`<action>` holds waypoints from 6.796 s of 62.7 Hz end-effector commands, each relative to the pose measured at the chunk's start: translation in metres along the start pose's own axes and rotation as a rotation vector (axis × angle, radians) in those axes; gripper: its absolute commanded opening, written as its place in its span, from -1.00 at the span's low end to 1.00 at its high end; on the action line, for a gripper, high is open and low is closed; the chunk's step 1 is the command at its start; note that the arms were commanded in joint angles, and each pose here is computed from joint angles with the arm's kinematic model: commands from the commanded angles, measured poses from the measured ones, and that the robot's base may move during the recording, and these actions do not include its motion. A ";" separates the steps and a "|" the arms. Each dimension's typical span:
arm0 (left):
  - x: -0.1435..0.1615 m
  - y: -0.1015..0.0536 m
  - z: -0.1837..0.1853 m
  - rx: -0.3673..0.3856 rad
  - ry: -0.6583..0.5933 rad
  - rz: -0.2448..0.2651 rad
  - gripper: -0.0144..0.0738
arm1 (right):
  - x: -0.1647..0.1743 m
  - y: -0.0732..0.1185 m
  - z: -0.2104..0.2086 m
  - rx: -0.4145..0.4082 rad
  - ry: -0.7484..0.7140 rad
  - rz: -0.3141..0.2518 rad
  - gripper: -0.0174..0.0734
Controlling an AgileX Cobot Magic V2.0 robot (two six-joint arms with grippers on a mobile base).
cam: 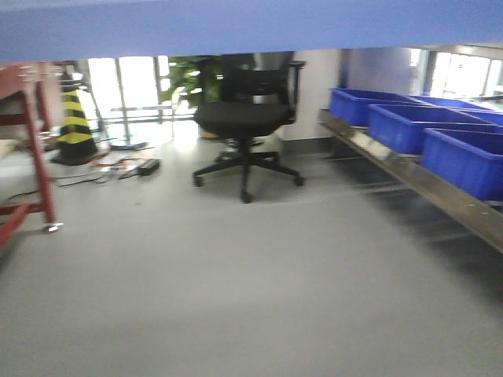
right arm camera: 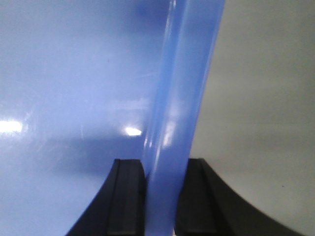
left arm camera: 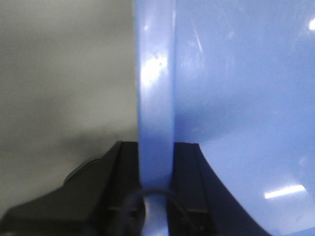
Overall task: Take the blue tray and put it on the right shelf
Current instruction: 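Carry the tray with both grippers to the metal shelf rack, then lower the tray onto the upper roller shelf with both grippers, then open both grippers and withdraw them from the tray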
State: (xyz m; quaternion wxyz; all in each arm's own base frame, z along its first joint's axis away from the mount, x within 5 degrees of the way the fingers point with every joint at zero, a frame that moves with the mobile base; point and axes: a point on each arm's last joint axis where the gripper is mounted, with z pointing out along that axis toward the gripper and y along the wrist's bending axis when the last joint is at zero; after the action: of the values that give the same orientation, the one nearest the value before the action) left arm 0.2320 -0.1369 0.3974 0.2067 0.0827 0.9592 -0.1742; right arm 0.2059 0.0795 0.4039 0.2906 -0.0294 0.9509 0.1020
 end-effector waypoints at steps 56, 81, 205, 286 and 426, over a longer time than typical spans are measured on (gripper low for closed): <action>0.009 0.002 -0.019 -0.027 0.034 0.033 -0.78 | -0.008 -0.003 -0.019 0.018 -0.112 -0.039 -0.49; 0.009 0.002 -0.019 -0.027 0.034 0.033 -0.78 | -0.008 -0.003 -0.019 0.018 -0.112 -0.039 -0.49; 0.009 0.002 -0.019 -0.027 0.034 0.033 -0.78 | -0.008 -0.003 -0.019 0.018 -0.111 -0.039 -0.49; -0.125 0.036 0.012 -0.083 -0.215 -0.007 -0.78 | -0.134 0.033 0.039 -0.010 -0.251 -0.054 -0.49; 0.191 0.081 -0.045 0.015 -0.963 0.318 -0.78 | 0.156 -0.054 -0.009 -0.087 -0.902 -0.273 -0.50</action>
State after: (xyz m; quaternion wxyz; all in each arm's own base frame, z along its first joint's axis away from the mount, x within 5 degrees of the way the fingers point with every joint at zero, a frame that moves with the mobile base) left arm 0.0664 -0.0302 0.3224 0.5890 0.1386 0.7810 -0.1547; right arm 0.0859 0.0266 0.3033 0.6099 -0.1100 0.7787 0.0976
